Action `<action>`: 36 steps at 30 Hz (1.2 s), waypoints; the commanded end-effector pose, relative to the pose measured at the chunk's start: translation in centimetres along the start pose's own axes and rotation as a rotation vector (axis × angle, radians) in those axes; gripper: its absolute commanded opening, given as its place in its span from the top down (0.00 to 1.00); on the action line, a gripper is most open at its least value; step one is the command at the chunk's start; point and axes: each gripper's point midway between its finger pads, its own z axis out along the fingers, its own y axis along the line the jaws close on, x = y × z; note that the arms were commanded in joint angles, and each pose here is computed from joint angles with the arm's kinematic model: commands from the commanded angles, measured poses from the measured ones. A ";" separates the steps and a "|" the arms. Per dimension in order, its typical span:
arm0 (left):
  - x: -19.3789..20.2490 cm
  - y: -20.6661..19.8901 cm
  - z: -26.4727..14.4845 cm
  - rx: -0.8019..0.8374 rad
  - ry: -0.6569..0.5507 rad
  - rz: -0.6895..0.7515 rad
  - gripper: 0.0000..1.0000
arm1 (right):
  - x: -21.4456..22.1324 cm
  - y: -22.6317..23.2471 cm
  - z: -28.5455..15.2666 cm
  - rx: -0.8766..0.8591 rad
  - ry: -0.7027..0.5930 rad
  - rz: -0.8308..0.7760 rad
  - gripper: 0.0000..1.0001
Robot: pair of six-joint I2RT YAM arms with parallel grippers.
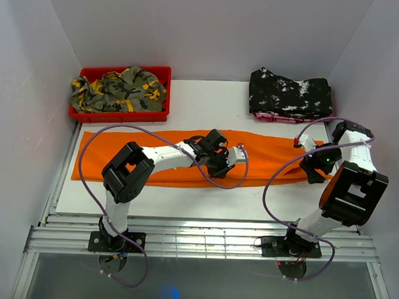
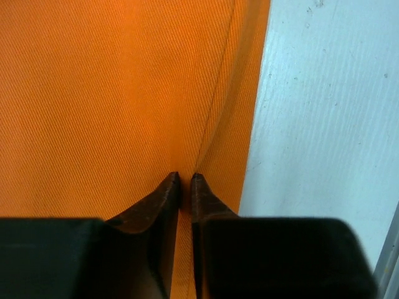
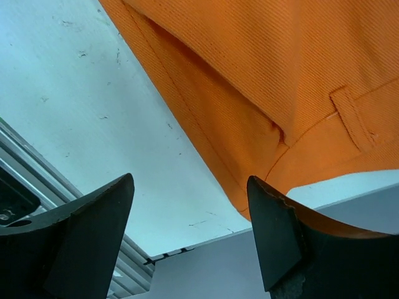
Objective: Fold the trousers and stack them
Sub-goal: Fold the trousers
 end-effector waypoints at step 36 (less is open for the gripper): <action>-0.8 -4.8 -4.6 0.113 -0.043 -0.038 0.50 | 1.6 0.9 0.0 -0.048 0.113 -0.163 0.68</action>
